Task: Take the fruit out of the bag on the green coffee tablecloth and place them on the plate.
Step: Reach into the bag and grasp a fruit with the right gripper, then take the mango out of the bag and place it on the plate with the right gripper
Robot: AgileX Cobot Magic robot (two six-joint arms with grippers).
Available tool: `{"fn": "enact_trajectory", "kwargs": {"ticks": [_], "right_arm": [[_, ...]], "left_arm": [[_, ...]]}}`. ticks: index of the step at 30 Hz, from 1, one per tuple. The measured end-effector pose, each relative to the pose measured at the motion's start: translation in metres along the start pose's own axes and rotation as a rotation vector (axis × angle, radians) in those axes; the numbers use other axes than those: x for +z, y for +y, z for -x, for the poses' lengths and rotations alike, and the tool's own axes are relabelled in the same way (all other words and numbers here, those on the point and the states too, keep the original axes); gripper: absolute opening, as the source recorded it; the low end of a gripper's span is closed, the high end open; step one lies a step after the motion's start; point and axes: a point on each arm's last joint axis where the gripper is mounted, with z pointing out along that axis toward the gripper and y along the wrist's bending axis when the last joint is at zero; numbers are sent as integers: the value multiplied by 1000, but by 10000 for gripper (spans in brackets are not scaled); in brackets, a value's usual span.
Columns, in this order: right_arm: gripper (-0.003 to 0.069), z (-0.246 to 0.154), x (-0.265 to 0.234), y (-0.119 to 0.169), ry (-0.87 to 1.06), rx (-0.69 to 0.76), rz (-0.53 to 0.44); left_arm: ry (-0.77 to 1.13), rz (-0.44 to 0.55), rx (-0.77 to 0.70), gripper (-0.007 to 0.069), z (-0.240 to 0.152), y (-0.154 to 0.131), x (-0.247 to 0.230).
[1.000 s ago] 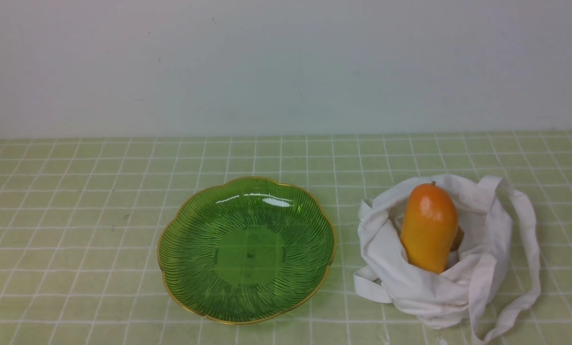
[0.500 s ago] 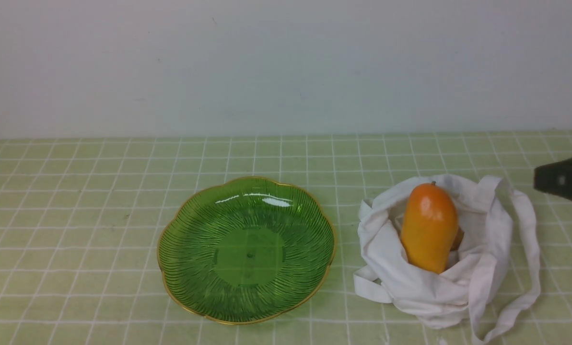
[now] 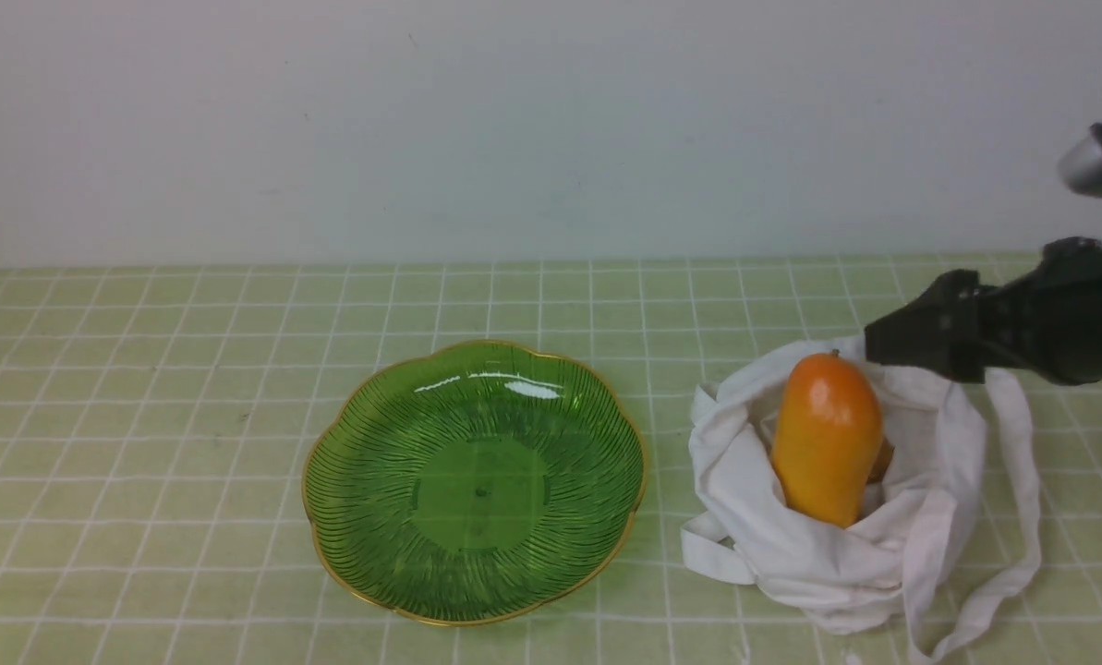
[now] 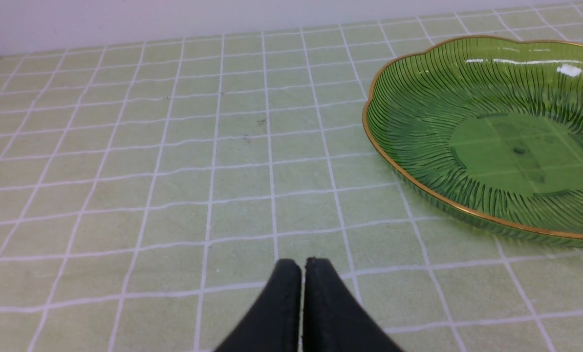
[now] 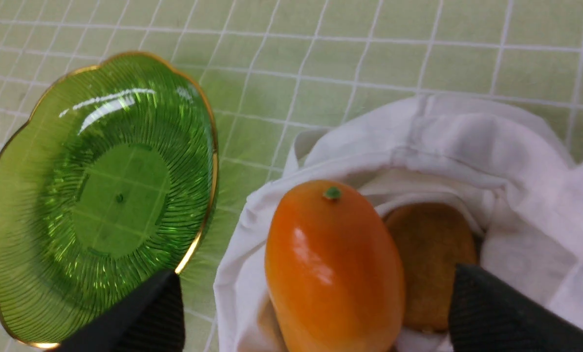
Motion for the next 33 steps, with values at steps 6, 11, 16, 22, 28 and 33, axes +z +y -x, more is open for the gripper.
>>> {"fn": "enact_trajectory", "kwargs": {"ticks": [6,11,16,22,28,33], "right_arm": [[691,-3,39,7,11,-61,-41],[690,-10,66,5,42,-88,-70],[545,-14,74,3,66,-72,-66],[513,-4,52,13,5,-93,-55],[513,21,8,35,-141,-168,-42],[513,55,-16,89,-283,-198,132]], "left_arm": [[0,0,0,-8,0,0,0],[0,0,0,-8,0,0,0],[0,0,0,-8,0,0,0],[0,0,0,-8,0,0,0],[0,0,0,-8,0,0,0],[0,0,0,-8,0,0,0]]}}
